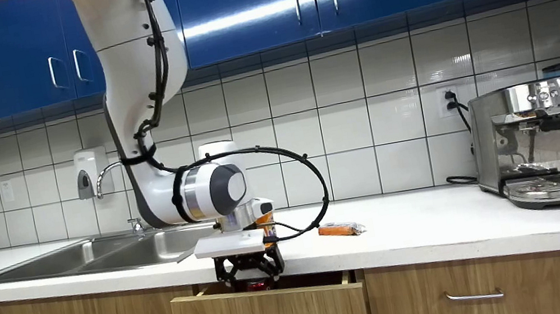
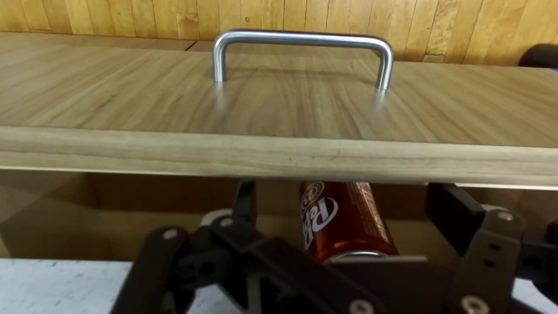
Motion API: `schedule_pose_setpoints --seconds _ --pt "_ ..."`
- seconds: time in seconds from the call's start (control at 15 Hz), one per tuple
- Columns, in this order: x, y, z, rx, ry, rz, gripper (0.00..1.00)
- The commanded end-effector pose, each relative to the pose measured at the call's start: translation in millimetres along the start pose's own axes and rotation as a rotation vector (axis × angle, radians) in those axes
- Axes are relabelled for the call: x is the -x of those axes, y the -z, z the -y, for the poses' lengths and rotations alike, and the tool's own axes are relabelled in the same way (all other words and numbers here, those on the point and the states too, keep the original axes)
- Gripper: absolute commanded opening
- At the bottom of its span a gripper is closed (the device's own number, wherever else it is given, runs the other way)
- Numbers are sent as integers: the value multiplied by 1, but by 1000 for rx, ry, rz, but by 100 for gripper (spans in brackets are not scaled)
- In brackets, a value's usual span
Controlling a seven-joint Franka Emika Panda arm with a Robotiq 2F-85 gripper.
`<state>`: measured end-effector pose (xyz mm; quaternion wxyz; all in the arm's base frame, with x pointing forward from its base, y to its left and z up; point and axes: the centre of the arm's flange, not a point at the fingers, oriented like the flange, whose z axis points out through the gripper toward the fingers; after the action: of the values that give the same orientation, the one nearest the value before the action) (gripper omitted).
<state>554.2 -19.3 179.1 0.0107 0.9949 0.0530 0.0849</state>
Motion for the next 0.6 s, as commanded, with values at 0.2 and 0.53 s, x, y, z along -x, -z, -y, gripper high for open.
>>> schedule_pose_setpoints --seconds 0.2,0.53 --pt "6 4 6 -72 -38 26 100" --pt "11 5 1 -88 -54 75 100"
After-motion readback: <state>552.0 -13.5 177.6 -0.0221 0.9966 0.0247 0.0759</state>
